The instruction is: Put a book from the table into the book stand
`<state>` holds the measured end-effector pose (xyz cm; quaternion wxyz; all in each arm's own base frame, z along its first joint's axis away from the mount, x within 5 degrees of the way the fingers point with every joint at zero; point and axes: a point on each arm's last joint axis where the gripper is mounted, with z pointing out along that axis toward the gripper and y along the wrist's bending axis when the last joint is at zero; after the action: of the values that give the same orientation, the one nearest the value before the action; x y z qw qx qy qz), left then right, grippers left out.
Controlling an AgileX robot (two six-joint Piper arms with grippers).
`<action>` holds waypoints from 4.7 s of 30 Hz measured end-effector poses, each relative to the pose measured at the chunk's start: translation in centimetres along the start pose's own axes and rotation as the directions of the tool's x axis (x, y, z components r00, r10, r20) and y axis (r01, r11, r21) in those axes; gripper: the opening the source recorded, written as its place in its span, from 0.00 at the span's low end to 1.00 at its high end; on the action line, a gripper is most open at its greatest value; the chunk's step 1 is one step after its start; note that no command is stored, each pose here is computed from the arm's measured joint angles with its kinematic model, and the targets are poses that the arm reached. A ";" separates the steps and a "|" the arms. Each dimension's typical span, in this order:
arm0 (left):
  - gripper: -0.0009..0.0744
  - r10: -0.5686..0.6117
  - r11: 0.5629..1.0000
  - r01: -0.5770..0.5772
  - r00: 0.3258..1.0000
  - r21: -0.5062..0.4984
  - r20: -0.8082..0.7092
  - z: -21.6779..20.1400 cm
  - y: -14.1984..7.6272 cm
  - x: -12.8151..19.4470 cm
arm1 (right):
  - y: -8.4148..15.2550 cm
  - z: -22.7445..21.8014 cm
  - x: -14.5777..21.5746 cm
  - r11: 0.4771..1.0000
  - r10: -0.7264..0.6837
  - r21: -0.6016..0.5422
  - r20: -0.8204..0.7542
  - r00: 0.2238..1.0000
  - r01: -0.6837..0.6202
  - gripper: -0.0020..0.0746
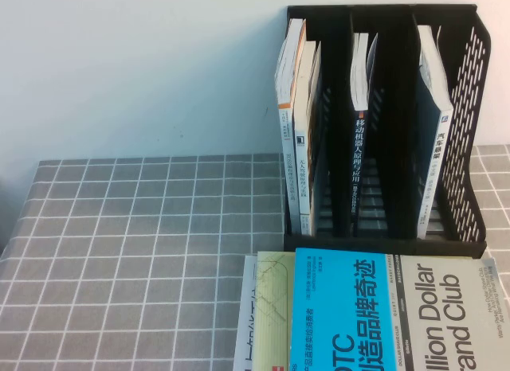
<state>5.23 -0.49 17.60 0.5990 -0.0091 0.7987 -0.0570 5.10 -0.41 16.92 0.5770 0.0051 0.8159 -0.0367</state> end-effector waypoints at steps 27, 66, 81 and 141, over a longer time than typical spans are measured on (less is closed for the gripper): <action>0.01 0.000 1.000 0.000 1.000 0.000 0.000 0.0 0.0 0.0 | 0.0 0.0 0.0 1.000 -0.021 0.001 0.000 1.000 0.021 0.02; 0.01 0.132 0.991 -0.129 0.976 -0.030 0.171 -0.1 0.1 -1.4 | -0.1 0.1 -0.5 0.996 -0.092 0.021 0.074 0.993 0.091 0.02; 0.01 -0.039 0.997 -0.022 0.671 0.073 0.741 -3.0 -0.6 -6.6 | -0.1 -2.0 -5.6 0.999 0.044 -0.021 0.636 0.770 -0.040 0.02; 0.01 -0.418 0.618 0.633 0.766 0.465 -0.488 6.2 -7.6 -15.3 | 9.1 15.6 -7.9 0.842 -0.205 -0.498 -0.651 0.731 -0.208 0.02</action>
<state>15.10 -7.28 31.32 0.3807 -0.0443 0.7857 -0.4856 22.87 7.93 18.70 0.2136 -0.1437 0.9455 0.1994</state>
